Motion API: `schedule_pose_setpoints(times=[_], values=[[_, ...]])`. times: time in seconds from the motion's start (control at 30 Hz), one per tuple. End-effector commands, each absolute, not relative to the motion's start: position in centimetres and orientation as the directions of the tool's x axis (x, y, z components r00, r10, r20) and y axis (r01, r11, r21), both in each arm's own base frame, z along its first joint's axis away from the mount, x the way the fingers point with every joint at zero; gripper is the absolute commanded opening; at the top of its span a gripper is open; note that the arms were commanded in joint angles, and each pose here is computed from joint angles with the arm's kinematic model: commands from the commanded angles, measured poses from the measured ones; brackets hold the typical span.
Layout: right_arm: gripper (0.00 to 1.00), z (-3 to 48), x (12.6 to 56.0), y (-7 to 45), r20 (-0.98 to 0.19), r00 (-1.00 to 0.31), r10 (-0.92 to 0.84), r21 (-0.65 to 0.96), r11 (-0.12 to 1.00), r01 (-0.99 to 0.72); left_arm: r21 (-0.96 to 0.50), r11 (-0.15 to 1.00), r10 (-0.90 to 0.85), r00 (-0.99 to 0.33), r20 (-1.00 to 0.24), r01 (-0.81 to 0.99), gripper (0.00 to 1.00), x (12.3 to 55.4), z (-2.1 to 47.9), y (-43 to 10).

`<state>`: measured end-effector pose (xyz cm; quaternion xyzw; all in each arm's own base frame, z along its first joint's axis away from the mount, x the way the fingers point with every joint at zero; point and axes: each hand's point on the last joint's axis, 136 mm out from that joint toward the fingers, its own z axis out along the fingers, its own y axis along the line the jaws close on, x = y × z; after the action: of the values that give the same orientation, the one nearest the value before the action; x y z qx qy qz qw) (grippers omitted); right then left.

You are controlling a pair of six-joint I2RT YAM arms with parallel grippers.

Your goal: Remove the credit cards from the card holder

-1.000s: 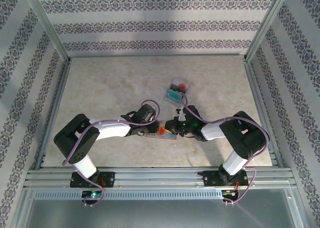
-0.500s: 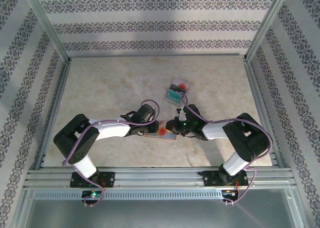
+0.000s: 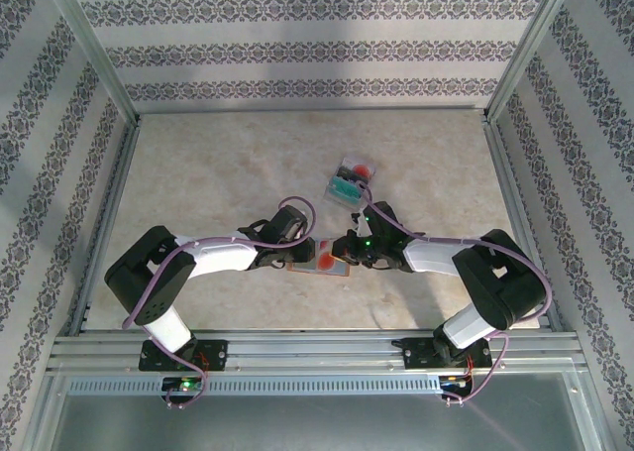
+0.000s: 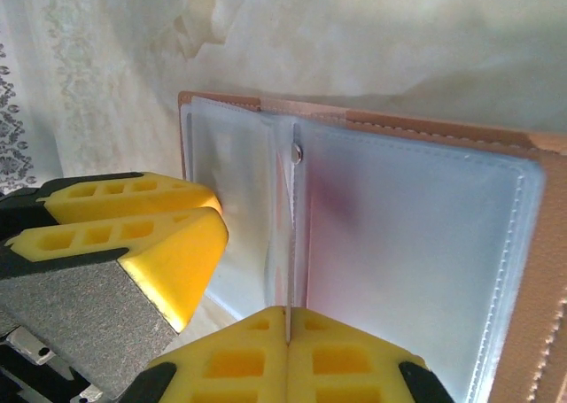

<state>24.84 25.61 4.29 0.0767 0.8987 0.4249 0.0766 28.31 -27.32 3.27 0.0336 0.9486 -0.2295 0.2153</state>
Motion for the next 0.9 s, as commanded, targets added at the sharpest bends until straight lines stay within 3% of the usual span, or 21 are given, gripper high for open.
schedule_pose_setpoints(times=[0.0,0.2,0.63,0.7,0.8,0.87], values=[[0.06,4.7,25.5,24.8,-0.106,-0.974,0.202,0.752,0.657,0.054,-0.373,0.918,-0.041,-0.904,-0.426,0.134,0.25,28.1,2.8,-25.5],[0.06,5.1,25.6,24.6,-0.119,-0.977,0.179,0.728,0.684,0.037,-0.372,0.919,-0.043,-0.901,-0.431,0.134,0.30,28.1,3.2,-25.4],[0.07,7.5,26.2,25.1,-0.157,-0.976,0.151,0.733,0.681,-0.012,-0.447,0.874,-0.064,-0.868,-0.493,0.190,0.55,28.9,8.0,-26.8],[0.07,7.9,26.3,25.1,-0.165,-0.976,0.140,0.727,0.686,-0.024,-0.448,0.874,-0.077,-0.854,-0.515,0.191,0.65,29.1,8.9,-26.6],[0.07,8.4,26.5,25.1,-0.181,-0.976,0.119,0.717,0.695,-0.048,-0.436,0.881,-0.096,-0.832,-0.546,0.185,1.00,29.3,10.0,-25.9],[0.07,8.6,26.6,25.1,-0.186,-0.977,0.107,0.709,0.702,-0.058,-0.421,0.889,-0.099,-0.820,-0.564,0.182,0.99,29.3,10.6,-25.3]])
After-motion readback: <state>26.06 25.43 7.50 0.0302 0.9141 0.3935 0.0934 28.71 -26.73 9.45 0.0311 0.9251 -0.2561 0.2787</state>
